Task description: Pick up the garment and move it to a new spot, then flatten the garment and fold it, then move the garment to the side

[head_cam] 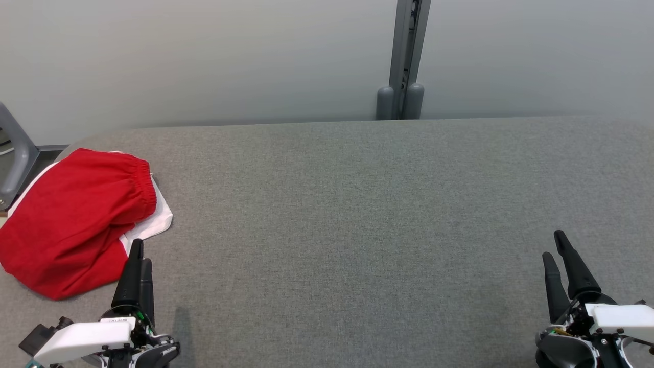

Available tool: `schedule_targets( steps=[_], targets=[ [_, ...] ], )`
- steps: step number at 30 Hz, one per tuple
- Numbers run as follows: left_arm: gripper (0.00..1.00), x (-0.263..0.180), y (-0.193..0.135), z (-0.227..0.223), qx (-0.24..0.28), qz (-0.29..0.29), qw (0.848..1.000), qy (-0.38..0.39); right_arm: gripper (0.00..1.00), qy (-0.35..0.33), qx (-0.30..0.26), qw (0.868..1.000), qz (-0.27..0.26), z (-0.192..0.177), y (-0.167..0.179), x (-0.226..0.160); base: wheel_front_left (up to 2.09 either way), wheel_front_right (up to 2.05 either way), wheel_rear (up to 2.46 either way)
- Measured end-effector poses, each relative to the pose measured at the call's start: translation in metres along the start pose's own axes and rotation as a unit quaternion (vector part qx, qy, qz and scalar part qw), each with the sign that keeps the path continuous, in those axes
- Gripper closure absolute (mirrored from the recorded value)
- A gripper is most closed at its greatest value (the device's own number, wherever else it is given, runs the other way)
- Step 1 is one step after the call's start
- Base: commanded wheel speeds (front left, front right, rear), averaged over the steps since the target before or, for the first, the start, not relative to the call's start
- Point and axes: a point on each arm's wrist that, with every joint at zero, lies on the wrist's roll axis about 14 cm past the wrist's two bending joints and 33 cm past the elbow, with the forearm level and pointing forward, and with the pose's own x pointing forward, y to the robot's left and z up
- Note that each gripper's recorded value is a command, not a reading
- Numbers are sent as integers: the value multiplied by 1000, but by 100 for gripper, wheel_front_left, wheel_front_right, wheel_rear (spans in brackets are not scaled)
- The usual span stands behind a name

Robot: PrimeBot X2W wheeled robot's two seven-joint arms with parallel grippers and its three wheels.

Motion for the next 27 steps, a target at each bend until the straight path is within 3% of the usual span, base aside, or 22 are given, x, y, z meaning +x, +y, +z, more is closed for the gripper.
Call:
schedule_targets(
  steps=[11, 19, 27],
  targets=[
    [0, 2, -11, 3, 62, -15, 998, -14, 0, 2, -35, 999, 20, -8, 14, 5, 0, 0, 0],
    [0, 4, -17, 2, 140, -21, 990, -19, 0, 0, -114, 993, 30, -9, 20, 7, 0, 0, 0],
    [0, 5, -19, -2, 210, -18, 977, -18, 0, 2, -205, 978, 44, -14, 28, 10, 0, 0, 0]
  ],
)
